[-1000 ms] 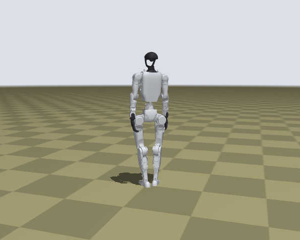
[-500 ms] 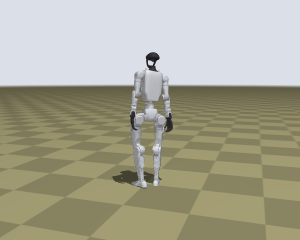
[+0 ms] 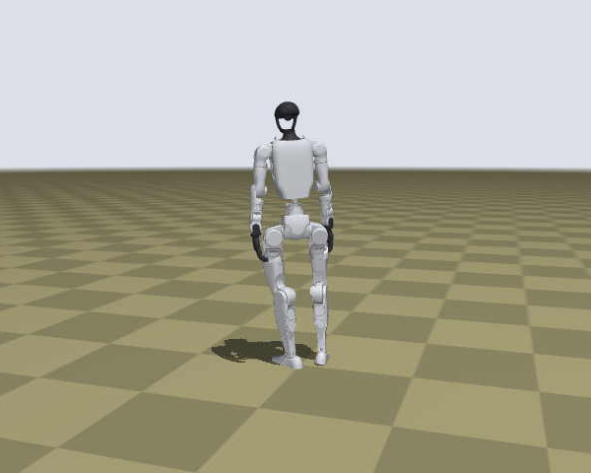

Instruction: Upper body actions

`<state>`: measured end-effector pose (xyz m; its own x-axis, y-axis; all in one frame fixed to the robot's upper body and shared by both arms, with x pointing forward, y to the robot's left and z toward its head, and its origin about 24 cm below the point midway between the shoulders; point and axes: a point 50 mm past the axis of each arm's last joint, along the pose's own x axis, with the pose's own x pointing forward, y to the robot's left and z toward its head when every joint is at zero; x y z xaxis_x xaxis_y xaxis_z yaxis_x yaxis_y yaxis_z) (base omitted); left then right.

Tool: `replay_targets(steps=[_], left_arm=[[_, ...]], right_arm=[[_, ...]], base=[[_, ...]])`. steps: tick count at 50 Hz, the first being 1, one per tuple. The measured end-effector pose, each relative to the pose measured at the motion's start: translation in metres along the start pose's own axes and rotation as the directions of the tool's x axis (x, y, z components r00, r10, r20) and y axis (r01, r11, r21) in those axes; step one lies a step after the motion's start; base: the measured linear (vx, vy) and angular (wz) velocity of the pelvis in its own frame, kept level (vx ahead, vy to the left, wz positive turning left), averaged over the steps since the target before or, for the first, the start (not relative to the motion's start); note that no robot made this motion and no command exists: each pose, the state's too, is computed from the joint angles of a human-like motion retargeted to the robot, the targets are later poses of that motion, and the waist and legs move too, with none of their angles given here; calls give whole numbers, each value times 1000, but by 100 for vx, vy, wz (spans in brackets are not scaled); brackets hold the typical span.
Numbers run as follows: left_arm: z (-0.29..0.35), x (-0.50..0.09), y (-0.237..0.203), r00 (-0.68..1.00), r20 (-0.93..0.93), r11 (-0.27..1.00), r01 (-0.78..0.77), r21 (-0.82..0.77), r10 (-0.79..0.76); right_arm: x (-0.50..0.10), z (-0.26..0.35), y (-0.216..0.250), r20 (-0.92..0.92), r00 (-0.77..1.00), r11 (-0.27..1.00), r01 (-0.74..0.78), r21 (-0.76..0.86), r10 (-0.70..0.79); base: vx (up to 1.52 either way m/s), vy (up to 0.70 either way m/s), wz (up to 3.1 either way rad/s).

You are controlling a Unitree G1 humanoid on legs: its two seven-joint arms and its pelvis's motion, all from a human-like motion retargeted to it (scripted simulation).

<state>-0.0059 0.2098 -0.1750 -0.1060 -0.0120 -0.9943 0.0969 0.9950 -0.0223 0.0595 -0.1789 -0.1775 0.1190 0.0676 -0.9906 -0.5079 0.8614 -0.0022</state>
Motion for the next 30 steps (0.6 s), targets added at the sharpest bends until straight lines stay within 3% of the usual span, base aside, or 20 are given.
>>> replay_targets(steps=[10,13,18,23,30], left_arm=[[9,-4,16,999,31,1000,-30,-5,30],[15,-1,4,999,38,1000,-15,1,15],[20,3,-20,994,102,998,50,-44,-45],[19,3,-24,994,94,996,52,76,-59],[18,2,-11,996,88,986,-14,166,0]], right_arm=[[-4,-48,19,-150,987,986,-22,167,47],[-9,-68,22,-244,965,981,-50,188,95],[-15,-87,11,-305,952,986,22,168,31],[-18,-93,4,-320,946,965,125,230,-47],[-17,-93,9,-296,955,923,123,365,-10]], base=[[4,-5,15],[-1,-7,17],[-4,-5,27],[-2,2,4],[2,4,17]])
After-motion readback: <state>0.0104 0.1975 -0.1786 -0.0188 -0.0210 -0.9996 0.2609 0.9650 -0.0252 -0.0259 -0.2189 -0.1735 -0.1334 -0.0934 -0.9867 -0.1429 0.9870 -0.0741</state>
